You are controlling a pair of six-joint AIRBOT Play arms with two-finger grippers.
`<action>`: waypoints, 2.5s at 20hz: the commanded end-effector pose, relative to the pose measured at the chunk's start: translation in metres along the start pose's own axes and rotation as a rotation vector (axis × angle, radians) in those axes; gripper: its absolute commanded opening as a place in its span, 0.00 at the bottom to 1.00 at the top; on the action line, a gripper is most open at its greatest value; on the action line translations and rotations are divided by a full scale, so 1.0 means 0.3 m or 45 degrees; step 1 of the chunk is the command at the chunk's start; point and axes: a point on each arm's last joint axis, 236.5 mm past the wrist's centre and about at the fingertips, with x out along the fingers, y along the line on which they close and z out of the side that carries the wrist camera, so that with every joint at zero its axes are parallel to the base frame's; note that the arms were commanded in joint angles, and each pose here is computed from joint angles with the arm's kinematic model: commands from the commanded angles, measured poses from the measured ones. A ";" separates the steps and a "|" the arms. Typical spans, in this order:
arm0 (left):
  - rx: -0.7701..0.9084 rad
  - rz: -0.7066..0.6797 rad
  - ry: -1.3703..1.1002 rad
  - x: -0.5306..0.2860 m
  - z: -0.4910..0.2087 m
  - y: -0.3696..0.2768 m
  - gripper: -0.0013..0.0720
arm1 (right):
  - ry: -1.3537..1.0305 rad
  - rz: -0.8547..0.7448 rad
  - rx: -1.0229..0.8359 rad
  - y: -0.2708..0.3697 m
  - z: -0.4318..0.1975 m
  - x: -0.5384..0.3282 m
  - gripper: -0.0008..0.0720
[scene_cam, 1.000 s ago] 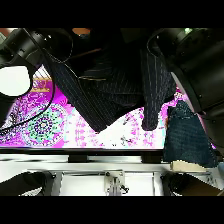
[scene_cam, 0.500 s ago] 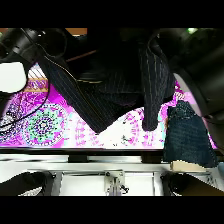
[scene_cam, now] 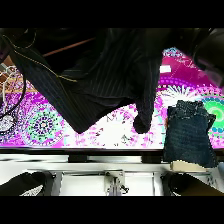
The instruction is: Fold the shirts.
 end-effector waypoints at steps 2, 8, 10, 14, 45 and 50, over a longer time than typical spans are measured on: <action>0.019 0.002 0.012 -0.006 -0.001 0.004 0.10 | 0.207 0.225 0.056 0.184 -0.132 0.055 0.92; 0.046 -0.005 0.024 -0.020 0.008 -0.002 0.10 | 0.245 -0.041 -0.172 0.088 -0.186 0.209 0.92; 0.077 -0.005 0.007 -0.030 0.029 -0.003 0.10 | 0.289 -0.112 -0.155 0.043 -0.213 0.226 0.92; 0.094 0.005 0.016 -0.040 0.035 0.010 0.10 | 0.258 -0.122 -0.144 0.005 -0.181 0.175 0.92; 0.405 -0.173 0.282 -0.164 -0.049 -0.113 0.09 | -0.537 -0.189 -0.149 -0.152 0.365 0.171 0.17; 0.414 -0.175 0.179 -0.217 0.065 -0.140 0.09 | -0.328 -0.294 -0.063 -0.259 0.219 0.314 0.17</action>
